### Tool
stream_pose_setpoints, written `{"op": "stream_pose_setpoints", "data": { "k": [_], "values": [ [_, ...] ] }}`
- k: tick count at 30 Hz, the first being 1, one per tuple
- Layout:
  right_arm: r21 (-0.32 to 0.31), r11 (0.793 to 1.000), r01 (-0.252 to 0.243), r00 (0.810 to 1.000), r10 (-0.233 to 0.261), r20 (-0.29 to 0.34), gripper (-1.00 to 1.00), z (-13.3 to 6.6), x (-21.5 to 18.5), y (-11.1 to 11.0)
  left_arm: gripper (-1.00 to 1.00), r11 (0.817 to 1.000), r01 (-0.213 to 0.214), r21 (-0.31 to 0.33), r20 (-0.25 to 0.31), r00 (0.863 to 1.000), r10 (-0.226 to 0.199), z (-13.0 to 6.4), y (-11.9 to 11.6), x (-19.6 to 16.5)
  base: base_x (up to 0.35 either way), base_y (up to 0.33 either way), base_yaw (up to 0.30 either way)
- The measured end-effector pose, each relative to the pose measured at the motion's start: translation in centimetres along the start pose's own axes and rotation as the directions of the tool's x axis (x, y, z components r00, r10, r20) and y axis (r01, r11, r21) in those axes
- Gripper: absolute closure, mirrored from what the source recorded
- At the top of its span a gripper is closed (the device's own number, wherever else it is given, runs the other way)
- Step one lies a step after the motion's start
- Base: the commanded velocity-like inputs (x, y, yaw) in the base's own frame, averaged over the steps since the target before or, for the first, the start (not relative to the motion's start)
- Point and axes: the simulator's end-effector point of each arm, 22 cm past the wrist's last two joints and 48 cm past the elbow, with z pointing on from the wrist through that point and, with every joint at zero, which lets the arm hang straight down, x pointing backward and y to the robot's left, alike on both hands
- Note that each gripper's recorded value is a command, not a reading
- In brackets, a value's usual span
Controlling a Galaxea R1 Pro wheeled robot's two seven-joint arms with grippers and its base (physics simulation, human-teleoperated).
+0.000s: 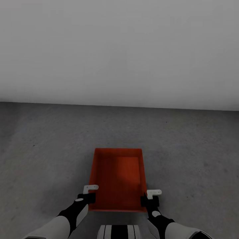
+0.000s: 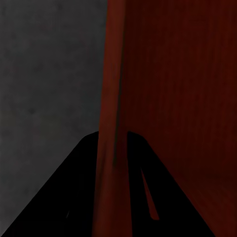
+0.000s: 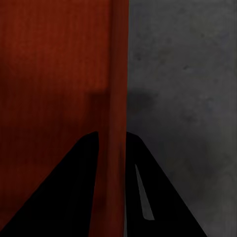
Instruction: Move the two storage containers from the living room to the garage. In the garage, place one container on the floor and stack the other container on top of it (either order is fine).
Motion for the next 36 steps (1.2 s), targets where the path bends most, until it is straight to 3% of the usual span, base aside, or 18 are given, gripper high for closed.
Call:
{"op": "stream_pose_setpoints", "data": {
  "k": [2,3,4,7,36],
  "values": [
    [0.000,1.000,0.001,1.000,-0.001,0.000,1.00,0.0,0.0,0.0,1.00,1.000,0.000,0.000,-0.001,1.000,0.000,0.0,0.0,0.0,0.000,0.000,0.000],
    [0.000,1.000,0.000,1.000,0.000,0.000,-1.00,0.0,0.0,0.0,1.00,1.000,0.000,0.000,-0.001,1.000,0.000,0.0,0.0,0.0,0.000,0.000,0.000],
    [0.006,1.000,-0.020,0.999,0.020,-0.033,-1.00,0.0,0.8,-0.1,-1.00,1.000,0.000,0.000,0.000,1.000,0.000,0.0,0.0,0.0,0.000,0.000,0.000],
    [0.006,1.000,-0.020,0.999,0.020,-0.040,-1.00,0.3,1.1,0.0,-1.00,1.000,0.018,-0.011,-0.035,0.999,-0.019,0.4,0.4,1.2,0.000,0.000,0.000],
    [0.005,1.000,-0.021,0.999,0.022,-0.039,-1.00,0.1,0.9,0.0,-1.00,1.000,0.018,-0.006,-0.031,0.999,-0.018,0.2,0.0,0.9,0.000,0.000,0.000]
  ]
}}
